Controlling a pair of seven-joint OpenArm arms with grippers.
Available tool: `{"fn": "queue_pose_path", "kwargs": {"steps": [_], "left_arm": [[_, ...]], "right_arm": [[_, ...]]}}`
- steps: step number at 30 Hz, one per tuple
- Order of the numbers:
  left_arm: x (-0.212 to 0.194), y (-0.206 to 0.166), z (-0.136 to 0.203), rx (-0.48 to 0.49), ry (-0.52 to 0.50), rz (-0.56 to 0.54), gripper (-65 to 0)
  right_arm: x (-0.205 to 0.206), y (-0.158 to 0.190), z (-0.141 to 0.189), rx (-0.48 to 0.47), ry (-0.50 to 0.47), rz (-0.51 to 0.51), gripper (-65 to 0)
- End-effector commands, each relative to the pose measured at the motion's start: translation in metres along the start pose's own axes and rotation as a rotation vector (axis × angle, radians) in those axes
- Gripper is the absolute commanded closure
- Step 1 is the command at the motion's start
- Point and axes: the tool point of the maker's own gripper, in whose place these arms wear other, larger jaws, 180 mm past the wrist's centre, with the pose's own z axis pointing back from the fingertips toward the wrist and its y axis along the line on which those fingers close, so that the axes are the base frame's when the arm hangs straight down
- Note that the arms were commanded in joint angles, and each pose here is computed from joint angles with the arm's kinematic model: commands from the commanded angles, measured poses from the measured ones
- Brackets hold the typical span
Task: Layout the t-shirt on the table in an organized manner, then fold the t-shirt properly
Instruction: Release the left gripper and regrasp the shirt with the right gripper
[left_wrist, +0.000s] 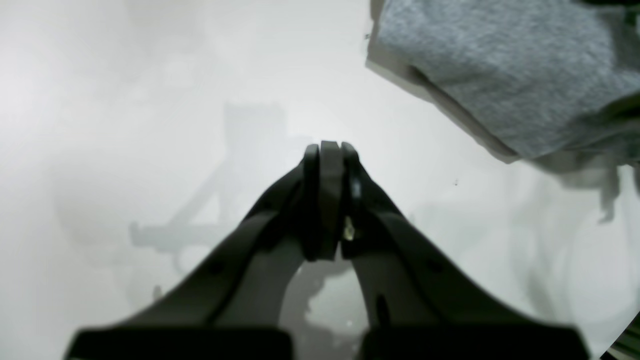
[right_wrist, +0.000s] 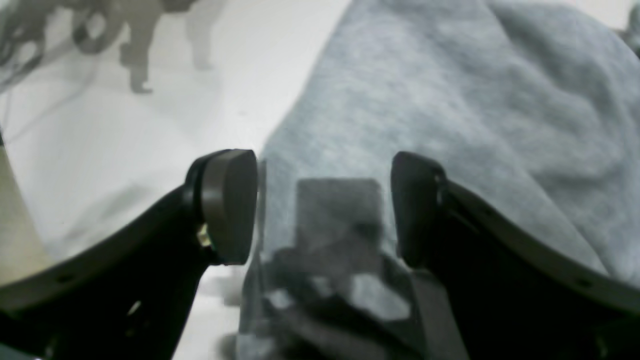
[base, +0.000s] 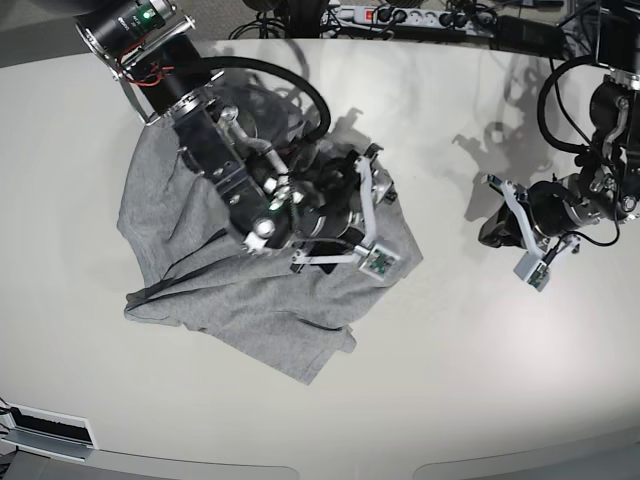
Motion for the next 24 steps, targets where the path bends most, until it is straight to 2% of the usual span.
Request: {"fn": "queue_pose_path", "kwargs": {"steps": [1, 3, 6, 7, 8, 9, 11, 12, 14, 18, 20, 24], "left_arm": [[0.017, 0.008, 0.007, 0.015, -0.048, -0.018, 0.0], [0.017, 0.008, 0.007, 0.015, -0.048, -0.018, 0.0], [0.017, 0.008, 0.007, 0.014, -0.049, -0.017, 0.0], [0.017, 0.008, 0.007, 0.014, -0.049, -0.017, 0.0], [0.017, 0.008, 0.007, 0.014, -0.049, -0.017, 0.0], [0.017, 0.008, 0.007, 0.014, -0.05, -0.017, 0.0], [0.018, 0.008, 0.007, 0.013, -0.053, -0.016, 0.0], [0.018, 0.008, 0.007, 0.013, -0.054, -0.015, 0.0], [0.018, 0.008, 0.007, 0.012, -0.054, -0.015, 0.0], [0.018, 0.008, 0.007, 0.013, -0.053, -0.016, 0.0], [0.018, 0.008, 0.007, 0.013, -0.053, -0.016, 0.0], [0.018, 0.008, 0.007, 0.013, -0.052, -0.016, 0.0]], "right_arm": [[0.013, -0.005, 0.0, -0.026, -0.027, 0.024, -43.3], [0.001, 0.0, -0.01, -0.052, 0.027, 0.063, -43.3], [-0.014, -0.005, -0.019, -0.145, 0.103, 0.091, -43.0], [-0.017, -0.008, -0.02, -0.169, 0.117, 0.1, -40.9], [-0.018, -0.01, -0.02, -0.19, 0.123, 0.105, -36.2], [-0.019, -0.012, -0.019, -0.204, 0.128, 0.101, -28.6], [-0.02, -0.014, -0.018, -0.21, 0.147, 0.097, -4.3], [-0.021, -0.014, -0.018, -0.208, 0.156, 0.101, 0.0], [-0.015, -0.011, -0.017, -0.181, 0.146, 0.126, 0.0], [0.009, 0.021, -0.006, 0.008, 0.085, 0.207, 0.0], [0.029, 0.031, 0.009, 0.08, 0.007, 0.204, 0.0], [0.072, 0.031, 0.057, 0.176, -0.222, 0.158, 0.0]]}}
